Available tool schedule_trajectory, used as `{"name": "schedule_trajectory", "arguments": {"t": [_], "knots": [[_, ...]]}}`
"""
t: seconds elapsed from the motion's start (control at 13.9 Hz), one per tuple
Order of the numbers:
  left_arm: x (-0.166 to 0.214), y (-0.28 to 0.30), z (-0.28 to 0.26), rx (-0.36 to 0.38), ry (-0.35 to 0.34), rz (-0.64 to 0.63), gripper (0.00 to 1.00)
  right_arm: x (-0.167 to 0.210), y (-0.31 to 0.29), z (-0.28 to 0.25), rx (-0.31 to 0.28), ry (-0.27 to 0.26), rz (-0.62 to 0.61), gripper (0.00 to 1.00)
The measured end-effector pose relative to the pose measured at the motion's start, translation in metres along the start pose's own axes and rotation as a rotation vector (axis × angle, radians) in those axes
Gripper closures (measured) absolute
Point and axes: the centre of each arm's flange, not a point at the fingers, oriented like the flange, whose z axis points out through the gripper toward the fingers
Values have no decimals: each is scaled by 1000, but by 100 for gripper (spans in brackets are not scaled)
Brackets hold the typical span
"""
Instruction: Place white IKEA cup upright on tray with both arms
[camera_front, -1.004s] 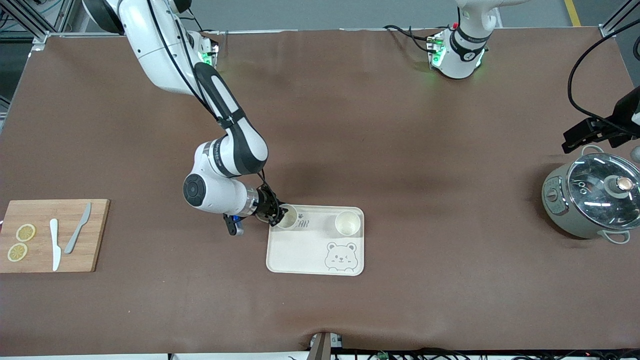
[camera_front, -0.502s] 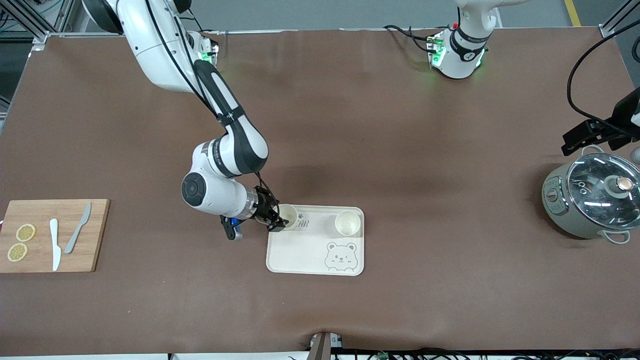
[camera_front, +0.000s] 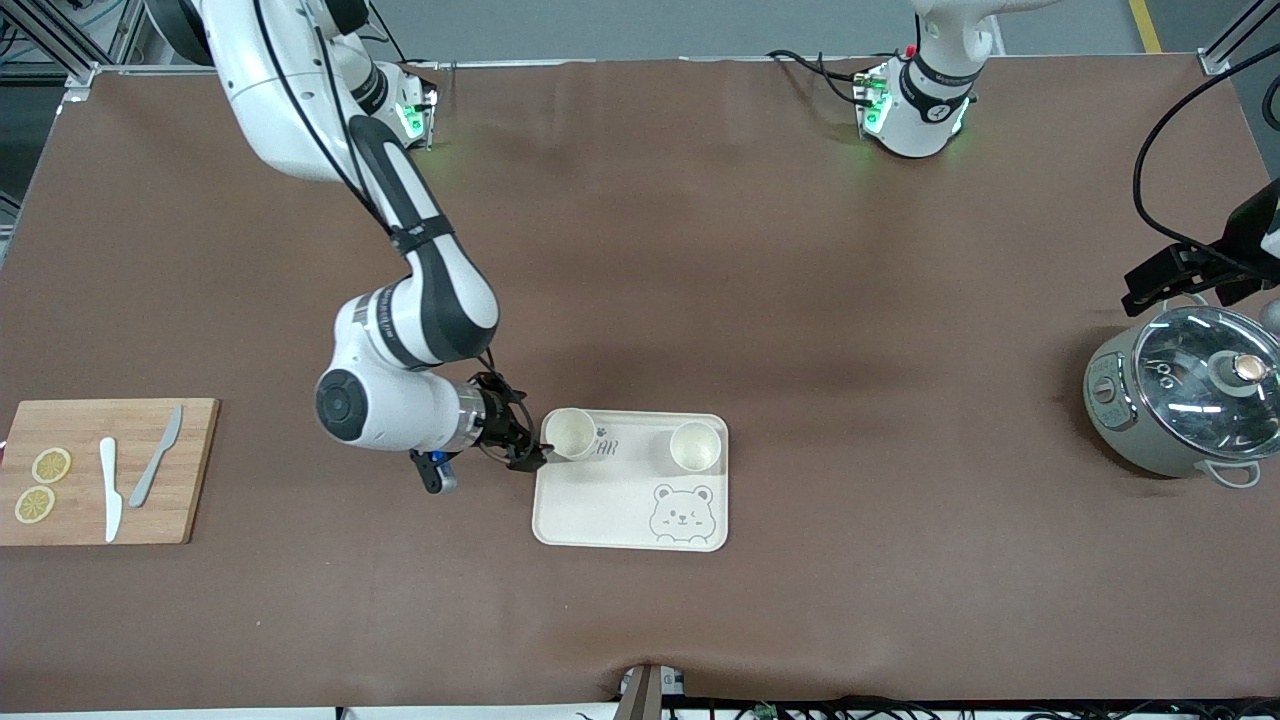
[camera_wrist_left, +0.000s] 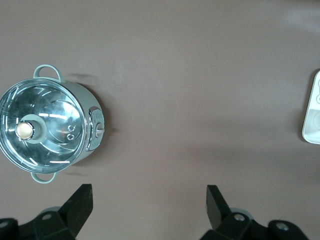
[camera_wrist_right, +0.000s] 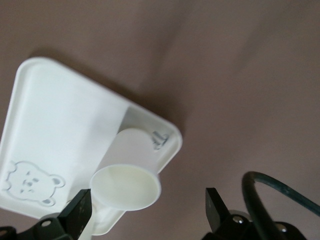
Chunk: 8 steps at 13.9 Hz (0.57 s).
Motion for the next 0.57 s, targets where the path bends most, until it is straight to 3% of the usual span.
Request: {"name": "schedule_trajectory", "arguments": {"t": [0.14, 0.36, 0.57], "knots": [[0, 0, 0, 0, 1, 0, 0, 23, 7, -25, -51, 38, 0, 0], [0, 0, 0, 0, 1, 0, 0, 19, 2, -54, -70, 166, -70, 0], [0, 4, 0, -1, 0, 7, 0, 30, 13, -96, -71, 192, -136, 0]]}}
